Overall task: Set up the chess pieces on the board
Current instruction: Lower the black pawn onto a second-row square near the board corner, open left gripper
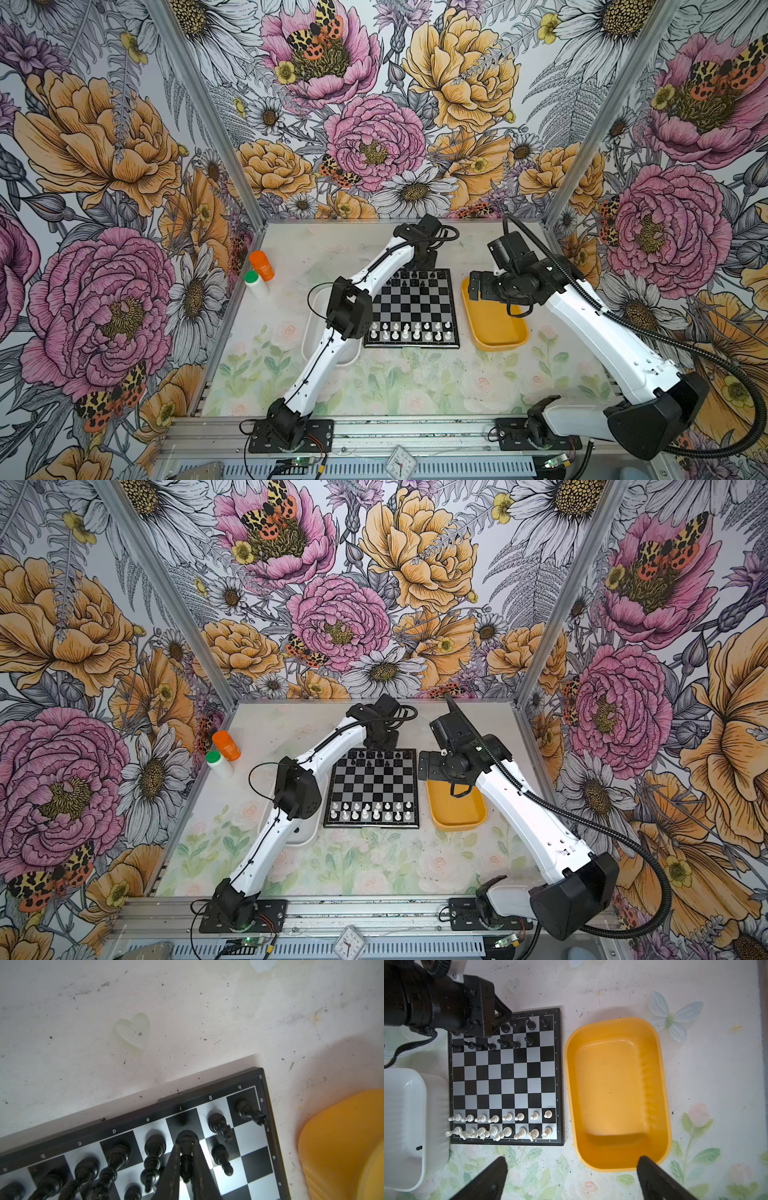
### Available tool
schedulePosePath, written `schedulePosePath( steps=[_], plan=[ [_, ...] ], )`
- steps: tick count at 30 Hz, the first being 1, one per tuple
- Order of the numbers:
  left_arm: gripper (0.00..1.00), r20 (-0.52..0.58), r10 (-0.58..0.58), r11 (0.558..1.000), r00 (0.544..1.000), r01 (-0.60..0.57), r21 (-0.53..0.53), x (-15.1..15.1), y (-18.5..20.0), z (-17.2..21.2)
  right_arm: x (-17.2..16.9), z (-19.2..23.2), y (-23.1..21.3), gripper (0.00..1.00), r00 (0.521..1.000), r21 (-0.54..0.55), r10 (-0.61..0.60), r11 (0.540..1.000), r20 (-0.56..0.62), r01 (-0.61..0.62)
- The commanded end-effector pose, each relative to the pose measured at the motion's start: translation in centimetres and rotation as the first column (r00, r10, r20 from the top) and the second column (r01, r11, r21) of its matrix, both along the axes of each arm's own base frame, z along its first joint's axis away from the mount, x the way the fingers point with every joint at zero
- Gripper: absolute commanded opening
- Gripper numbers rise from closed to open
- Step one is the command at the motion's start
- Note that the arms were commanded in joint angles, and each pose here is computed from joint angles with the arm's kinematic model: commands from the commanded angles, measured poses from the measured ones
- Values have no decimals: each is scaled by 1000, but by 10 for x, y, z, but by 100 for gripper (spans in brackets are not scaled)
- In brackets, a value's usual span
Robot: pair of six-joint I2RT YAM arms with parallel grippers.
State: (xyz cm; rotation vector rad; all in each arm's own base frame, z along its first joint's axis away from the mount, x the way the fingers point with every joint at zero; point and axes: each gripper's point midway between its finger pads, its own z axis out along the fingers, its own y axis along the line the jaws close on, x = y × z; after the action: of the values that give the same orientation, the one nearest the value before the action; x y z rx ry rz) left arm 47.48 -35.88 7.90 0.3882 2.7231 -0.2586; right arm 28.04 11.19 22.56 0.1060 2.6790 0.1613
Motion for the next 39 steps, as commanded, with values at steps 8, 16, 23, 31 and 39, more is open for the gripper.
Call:
schedulePosePath(
  steps=[8, 16, 23, 31, 39],
  plan=[
    [15, -12, -11, 1000, 1000, 10, -24, 4, -3, -8, 5, 8, 0, 100, 1000, 5, 0, 1000, 16, 0],
    [19, -15, -13, 999, 1000, 12, -35, 5, -4, -8, 7, 7, -1, 100, 1000, 6, -1, 1000, 11, 1],
    [22, 3, -9, 998, 1000, 9, -54, 9, -5, 1, 8, 6, -1, 100, 1000, 6, -2, 1000, 8, 2],
    [26, 94, -6, 994, 996, 17, -108, 23, -6, 40, 11, 7, 1, 100, 1000, 8, 8, 1000, 7, -8],
    [31, 234, 10, 975, 972, 42, -216, 38, -5, 116, 19, 14, 6, 100, 1000, 16, 18, 1000, 22, -19]
  ],
)
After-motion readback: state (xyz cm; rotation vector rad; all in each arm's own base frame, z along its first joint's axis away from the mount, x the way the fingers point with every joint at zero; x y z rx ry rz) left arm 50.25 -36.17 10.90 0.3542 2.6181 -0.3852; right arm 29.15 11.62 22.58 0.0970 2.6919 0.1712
